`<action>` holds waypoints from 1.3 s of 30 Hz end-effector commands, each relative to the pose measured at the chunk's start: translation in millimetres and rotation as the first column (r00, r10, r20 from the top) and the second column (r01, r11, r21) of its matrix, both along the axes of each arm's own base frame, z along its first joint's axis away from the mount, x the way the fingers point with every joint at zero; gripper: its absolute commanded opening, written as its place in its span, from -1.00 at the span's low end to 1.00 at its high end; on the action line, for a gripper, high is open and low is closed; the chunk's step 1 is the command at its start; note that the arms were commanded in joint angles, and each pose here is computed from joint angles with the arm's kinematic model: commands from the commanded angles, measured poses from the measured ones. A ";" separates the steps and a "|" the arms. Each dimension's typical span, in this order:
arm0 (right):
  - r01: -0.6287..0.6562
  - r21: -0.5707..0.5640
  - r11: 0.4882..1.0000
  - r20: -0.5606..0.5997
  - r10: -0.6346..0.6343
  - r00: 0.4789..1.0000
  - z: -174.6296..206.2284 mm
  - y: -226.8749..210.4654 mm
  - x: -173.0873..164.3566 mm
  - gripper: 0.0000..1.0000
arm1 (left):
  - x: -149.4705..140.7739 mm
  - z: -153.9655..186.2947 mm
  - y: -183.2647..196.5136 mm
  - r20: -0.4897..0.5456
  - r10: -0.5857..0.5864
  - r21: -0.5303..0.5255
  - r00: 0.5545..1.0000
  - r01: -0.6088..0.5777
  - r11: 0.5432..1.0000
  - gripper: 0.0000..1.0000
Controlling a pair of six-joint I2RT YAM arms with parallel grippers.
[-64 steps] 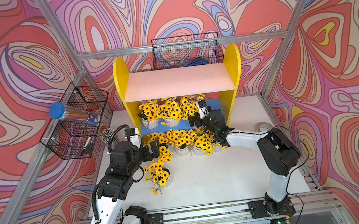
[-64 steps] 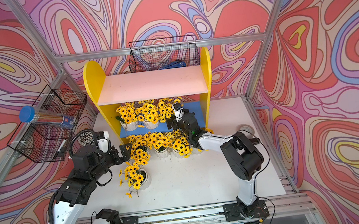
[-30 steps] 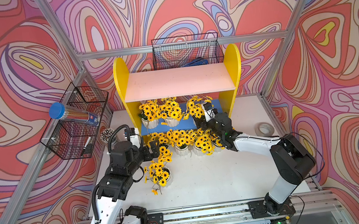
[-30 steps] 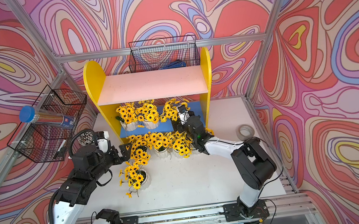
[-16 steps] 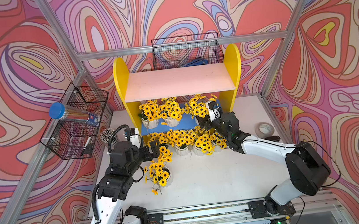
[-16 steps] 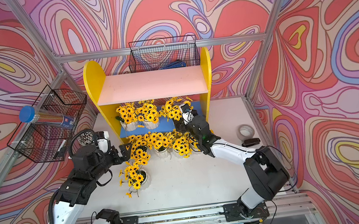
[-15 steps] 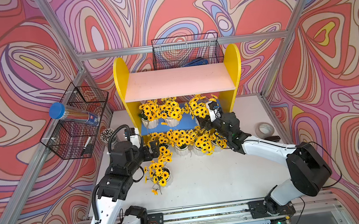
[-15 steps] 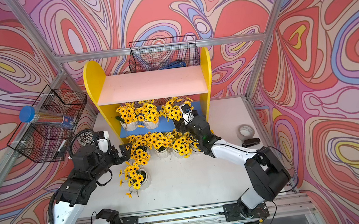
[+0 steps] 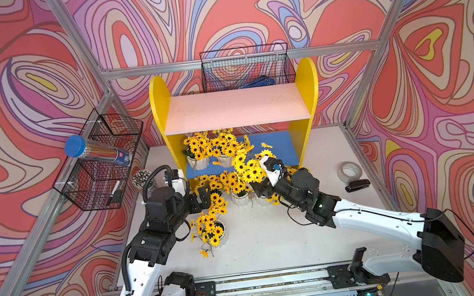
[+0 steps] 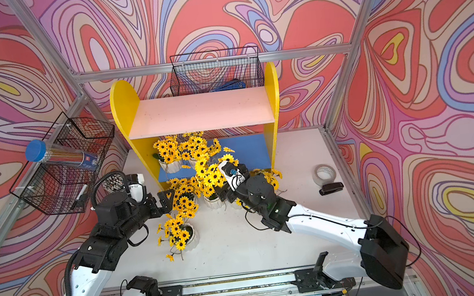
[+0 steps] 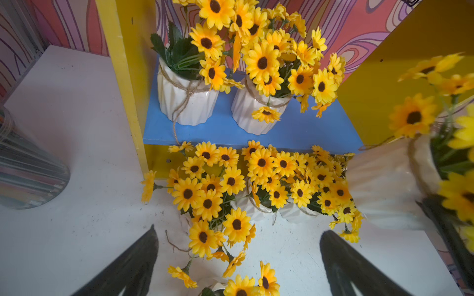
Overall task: Take the sunflower pots off the shelves
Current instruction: Place the sunflower pot at the center of the board.
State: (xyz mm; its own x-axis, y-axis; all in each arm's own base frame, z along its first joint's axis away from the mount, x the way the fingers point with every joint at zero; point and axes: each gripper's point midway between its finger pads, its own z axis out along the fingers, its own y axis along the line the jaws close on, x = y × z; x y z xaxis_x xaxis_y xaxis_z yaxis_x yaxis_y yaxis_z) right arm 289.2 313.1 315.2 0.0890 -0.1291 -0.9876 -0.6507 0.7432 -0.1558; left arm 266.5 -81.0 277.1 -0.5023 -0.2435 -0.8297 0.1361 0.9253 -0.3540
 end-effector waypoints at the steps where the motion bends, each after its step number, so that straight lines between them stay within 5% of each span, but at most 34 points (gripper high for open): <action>1: 0.021 0.077 0.997 0.067 -0.026 0.997 37.8 -16.3 -19.4 -1.00 | 1.4 2.1 1.6 0.020 0.007 -0.008 1.000 -0.007 1.000 1.00; 13: -0.133 0.041 0.990 -0.109 0.137 0.985 -29.5 6.7 -99.1 -1.00 | -21.0 -24.7 -18.6 -0.113 -0.091 -0.126 0.990 0.076 0.989 0.95; 17: -0.187 0.055 0.981 -0.202 0.195 0.960 -60.9 17.1 -114.5 -1.00 | -35.6 -33.8 -11.4 -0.127 -0.083 -0.087 0.988 0.072 0.994 0.96; 39: -0.075 0.006 0.997 -0.305 0.073 0.949 -228.0 80.1 -75.3 -1.00 | -38.9 -33.8 -5.2 -0.109 -0.054 -0.078 0.993 0.046 0.996 0.99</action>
State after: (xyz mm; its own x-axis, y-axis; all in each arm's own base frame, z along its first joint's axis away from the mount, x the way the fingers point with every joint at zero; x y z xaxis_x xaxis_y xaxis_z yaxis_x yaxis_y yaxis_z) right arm 204.2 384.3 83.3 -0.2260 -0.2192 -0.9491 -0.7493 0.6617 0.0256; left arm 229.5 -90.3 251.7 -0.5839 -0.2733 -0.7645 0.1663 0.8814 -0.4421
